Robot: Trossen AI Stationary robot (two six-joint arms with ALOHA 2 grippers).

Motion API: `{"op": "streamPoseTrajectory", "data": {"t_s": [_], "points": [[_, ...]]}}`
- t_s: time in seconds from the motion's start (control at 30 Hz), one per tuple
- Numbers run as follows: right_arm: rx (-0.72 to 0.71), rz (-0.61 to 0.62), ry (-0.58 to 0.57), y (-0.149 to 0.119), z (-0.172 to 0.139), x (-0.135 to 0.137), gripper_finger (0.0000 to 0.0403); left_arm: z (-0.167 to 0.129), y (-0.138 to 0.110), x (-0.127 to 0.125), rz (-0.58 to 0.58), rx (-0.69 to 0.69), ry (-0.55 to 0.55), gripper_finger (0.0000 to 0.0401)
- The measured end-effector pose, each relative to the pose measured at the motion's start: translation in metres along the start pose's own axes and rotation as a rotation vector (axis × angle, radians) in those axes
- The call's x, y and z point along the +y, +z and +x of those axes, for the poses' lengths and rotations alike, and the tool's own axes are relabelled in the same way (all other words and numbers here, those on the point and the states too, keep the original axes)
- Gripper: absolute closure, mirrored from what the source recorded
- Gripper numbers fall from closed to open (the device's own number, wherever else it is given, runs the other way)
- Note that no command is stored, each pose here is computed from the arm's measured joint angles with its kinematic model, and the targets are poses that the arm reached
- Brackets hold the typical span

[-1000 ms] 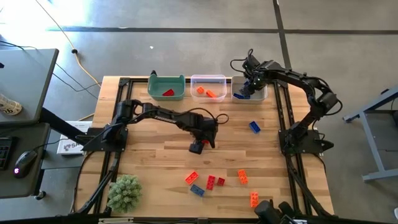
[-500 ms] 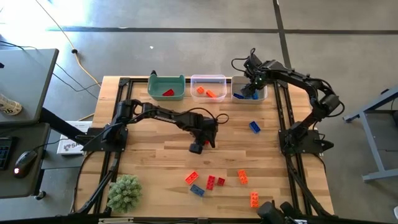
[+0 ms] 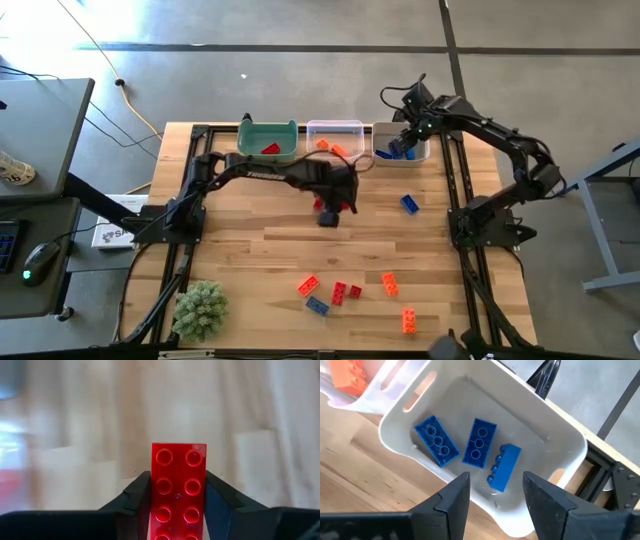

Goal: Sort & place blocks by color
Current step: Put the red game piece into the blue bin

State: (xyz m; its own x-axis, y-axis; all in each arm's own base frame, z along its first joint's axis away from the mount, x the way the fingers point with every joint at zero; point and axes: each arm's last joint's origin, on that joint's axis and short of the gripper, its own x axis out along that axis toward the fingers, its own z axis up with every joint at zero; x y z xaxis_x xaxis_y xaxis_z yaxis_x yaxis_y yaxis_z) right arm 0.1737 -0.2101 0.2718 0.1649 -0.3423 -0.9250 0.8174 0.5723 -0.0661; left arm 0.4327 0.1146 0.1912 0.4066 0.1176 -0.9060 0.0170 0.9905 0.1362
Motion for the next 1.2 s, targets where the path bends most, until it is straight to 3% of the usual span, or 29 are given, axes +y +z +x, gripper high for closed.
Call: {"op": "streamPoseTrajectory", "data": {"t_s": [0.3, 0.7, 0.93, 1.2], "points": [[-0.031, -0.038, 0.004, -0.002, -0.009, -0.001, 0.0234, -0.026, -0.008, 0.066, -0.125, 0.067, 0.195, 0.0291], [-0.031, -0.03, 0.008, -0.002, -0.009, -0.001, 0.0233, -0.049, -0.077, 0.155, -0.441, 0.237, 0.28, 0.0291], [-0.03, 0.041, 0.009, -0.002, -0.009, -0.001, 0.0233, -0.056, -0.107, 0.185, -0.535, 0.273, 0.283, 0.0291], [-0.02, 0.168, 0.023, -0.003, -0.009, 0.0, 0.0233, -0.063, -0.13, 0.2, -0.596, 0.335, 0.272, 0.0291]]}}
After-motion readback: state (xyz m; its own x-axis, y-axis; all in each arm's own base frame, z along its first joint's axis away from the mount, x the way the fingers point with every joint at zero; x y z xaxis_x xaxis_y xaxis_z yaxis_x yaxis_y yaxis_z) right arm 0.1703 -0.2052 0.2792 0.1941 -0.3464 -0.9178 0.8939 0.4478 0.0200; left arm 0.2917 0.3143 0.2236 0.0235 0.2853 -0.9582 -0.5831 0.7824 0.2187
